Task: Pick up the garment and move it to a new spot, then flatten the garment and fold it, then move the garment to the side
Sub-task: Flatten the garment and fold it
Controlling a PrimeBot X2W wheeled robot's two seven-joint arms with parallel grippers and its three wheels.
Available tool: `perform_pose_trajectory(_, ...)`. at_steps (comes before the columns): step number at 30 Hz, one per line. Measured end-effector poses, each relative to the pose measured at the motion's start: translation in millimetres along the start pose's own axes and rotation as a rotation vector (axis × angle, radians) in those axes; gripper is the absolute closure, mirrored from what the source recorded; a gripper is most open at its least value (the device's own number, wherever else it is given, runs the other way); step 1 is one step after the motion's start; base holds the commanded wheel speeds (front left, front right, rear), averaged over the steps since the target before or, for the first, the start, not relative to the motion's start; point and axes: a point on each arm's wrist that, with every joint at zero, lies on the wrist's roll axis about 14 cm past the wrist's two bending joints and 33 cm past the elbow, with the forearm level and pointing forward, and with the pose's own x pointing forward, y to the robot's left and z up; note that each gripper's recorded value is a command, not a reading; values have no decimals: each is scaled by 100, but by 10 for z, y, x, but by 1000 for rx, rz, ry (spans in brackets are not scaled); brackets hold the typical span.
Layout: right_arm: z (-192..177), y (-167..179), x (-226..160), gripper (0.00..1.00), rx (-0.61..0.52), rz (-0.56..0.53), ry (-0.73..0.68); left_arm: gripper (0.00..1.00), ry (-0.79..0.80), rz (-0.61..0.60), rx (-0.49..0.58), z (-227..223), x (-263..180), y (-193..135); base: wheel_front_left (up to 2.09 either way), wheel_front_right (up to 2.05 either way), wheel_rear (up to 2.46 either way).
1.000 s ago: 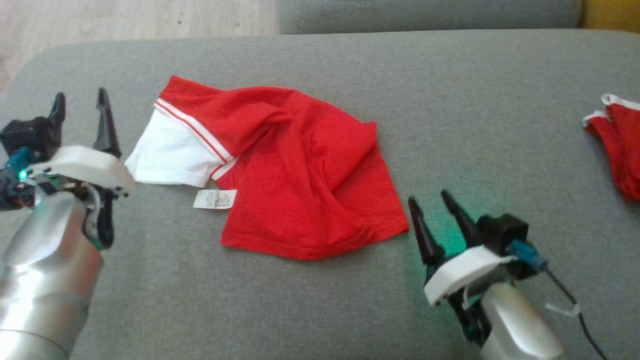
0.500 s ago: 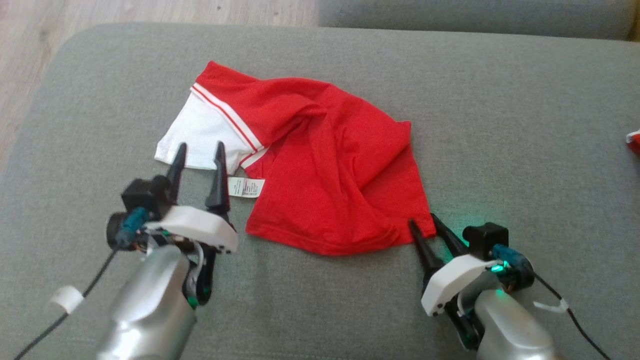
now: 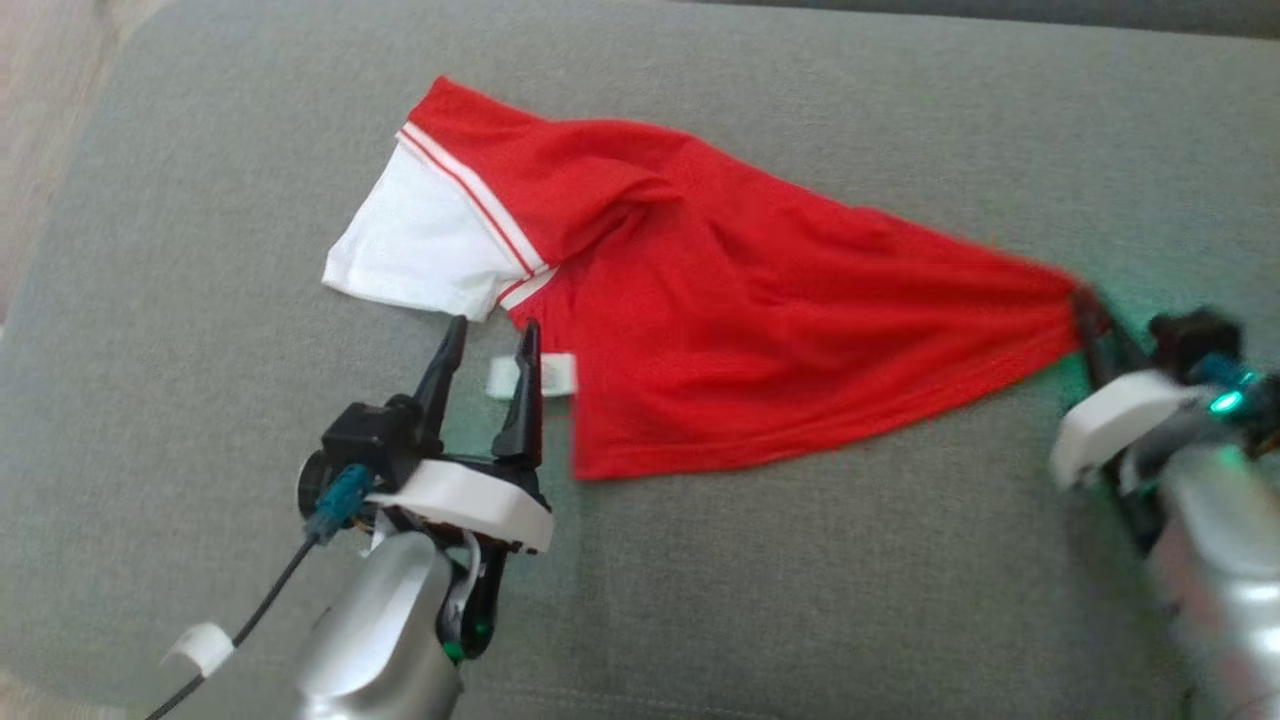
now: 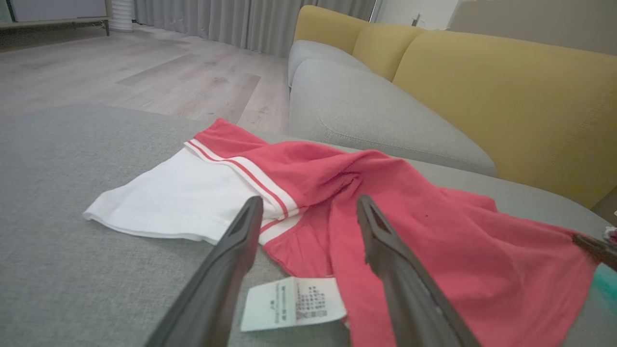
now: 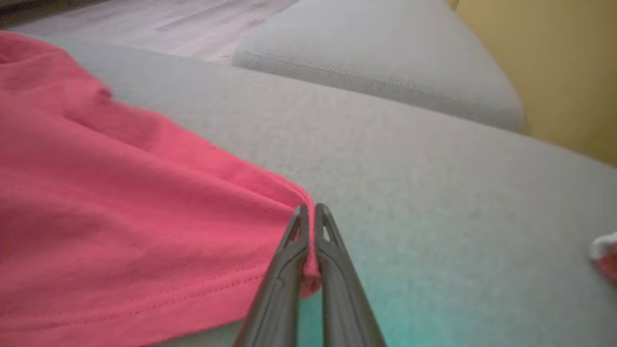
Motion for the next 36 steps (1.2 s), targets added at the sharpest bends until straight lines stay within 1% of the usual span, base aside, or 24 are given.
perform_pose_trajectory(7, 505, -737, 373, 100, -184, -117, -40, 0, 25, -11, 7, -100, -65, 29, 0, 0, 0)
perform_pose_trajectory(11, 663, -1041, 505, 100, -225, -185, -37, 0, 45, 2, 8, -168, -118, 89, 0, 0, 0)
perform_pose_trajectory(13, 734, -1111, 577, 100, -235, -207, -41, 0, 60, 3, 11, -215, -142, 94, 0, 0, 0)
perform_pose_trajectory(15, 813, -1147, 645, 100, -221, -227, -56, 0, 74, -8, 2, -264, -153, 64, 0, 0, 0)
perform_pose_trajectory(16, 869, -1169, 669, 58, -214, -240, -70, 0, 80, -10, -3, -284, -155, 56, 0, 0, 0)
perform_pose_trajectory(17, 922, -1190, 682, 0, -210, -252, -83, 0, 85, -14, -5, -300, -156, 43, 0, 0, 0)
perform_pose_trajectory(19, 1035, -1161, 685, 0, -187, -263, -123, 0, 85, -20, -12, -302, -148, 13, 0, 0, 0)
perform_pose_trajectory(21, 1105, -997, 686, 0, -171, -241, -160, 0, 79, -28, -13, -283, -142, -25, 0, 0, 0)
perform_pose_trajectory(23, 1130, -713, 692, 0, -124, -197, -186, 0, 72, -36, -9, -255, -134, -62, 0, 0, 0)
perform_pose_trajectory(26, 1112, -147, 641, 0, -49, -97, -210, 0, 59, -53, -5, -211, -127, -131, 0, 0, 0)
perform_pose_trajectory(27, 1112, -147, 641, 0, -49, -97, -210, 0, 59, -53, -5, -211, -127, -131, 0, 0, 0)
perform_pose_trajectory(29, 1066, 188, 537, 0, -14, -31, -221, 0, 49, -63, -4, -175, -131, -173, 0, 0, 0)
perform_pose_trajectory(31, 930, 433, 393, 0, 21, 25, -210, 0, 39, -71, -4, -143, -142, -210, 0, 0, 0)
perform_pose_trajectory(34, 591, 749, 131, 0, 43, 113, -154, 0, 41, -72, -9, -165, -204, -255, 0, 0, 0)
perform_pose_trajectory(35, 367, 992, -57, 0, 56, 180, -111, 0, 50, -71, -16, -209, -265, -273, 0, 0, 0)
perform_pose_trajectory(36, 264, 1103, -148, 0, 68, 209, -90, 0, 54, -71, -20, -230, -292, -280, 0, 0, 0)
